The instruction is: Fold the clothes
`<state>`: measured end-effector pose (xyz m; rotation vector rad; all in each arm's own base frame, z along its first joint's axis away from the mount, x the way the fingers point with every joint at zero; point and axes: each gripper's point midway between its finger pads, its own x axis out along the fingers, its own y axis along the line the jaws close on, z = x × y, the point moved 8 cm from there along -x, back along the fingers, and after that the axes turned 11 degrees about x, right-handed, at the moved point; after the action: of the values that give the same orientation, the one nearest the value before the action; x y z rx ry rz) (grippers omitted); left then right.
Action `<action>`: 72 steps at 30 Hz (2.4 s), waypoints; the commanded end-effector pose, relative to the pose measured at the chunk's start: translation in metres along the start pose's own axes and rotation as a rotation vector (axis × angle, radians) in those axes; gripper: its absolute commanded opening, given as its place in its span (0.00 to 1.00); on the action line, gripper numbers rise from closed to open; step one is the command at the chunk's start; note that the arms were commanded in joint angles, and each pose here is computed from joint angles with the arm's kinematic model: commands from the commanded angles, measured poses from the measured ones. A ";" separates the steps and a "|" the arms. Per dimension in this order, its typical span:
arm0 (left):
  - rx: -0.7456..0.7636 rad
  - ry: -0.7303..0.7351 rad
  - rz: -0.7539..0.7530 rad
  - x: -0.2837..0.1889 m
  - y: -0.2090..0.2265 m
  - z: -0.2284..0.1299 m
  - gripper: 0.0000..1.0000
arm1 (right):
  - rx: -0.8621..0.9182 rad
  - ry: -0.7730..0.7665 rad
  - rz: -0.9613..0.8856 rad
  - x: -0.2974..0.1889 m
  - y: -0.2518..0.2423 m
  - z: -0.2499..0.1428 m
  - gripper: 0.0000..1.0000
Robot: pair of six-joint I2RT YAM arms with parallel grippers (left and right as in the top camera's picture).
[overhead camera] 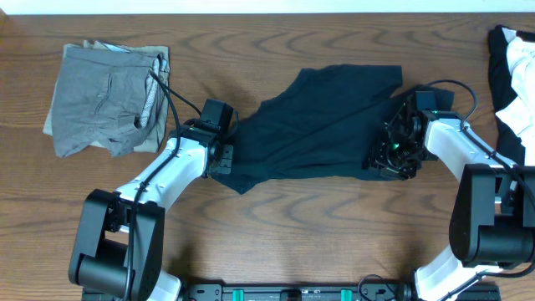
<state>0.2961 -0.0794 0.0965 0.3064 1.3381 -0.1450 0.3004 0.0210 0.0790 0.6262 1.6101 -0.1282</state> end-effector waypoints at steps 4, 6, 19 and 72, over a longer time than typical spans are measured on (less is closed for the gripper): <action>-0.019 -0.014 0.006 -0.004 0.002 0.000 0.07 | -0.129 -0.090 0.116 -0.035 0.012 0.000 0.42; -0.020 -0.017 0.006 -0.004 0.002 0.001 0.06 | -0.117 -0.095 0.103 -0.042 0.011 -0.004 0.43; -0.019 -0.016 0.006 -0.006 0.002 0.002 0.07 | 0.138 -0.024 -0.039 -0.008 -0.021 -0.026 0.49; -0.022 -0.081 -0.278 -0.122 -0.009 -0.059 0.15 | 0.102 -0.103 -0.430 -0.136 -0.050 -0.071 0.17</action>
<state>0.2108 -0.0785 0.1988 0.1056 1.3024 -0.3645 0.2132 -0.0289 0.2034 0.3489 1.6440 -0.5406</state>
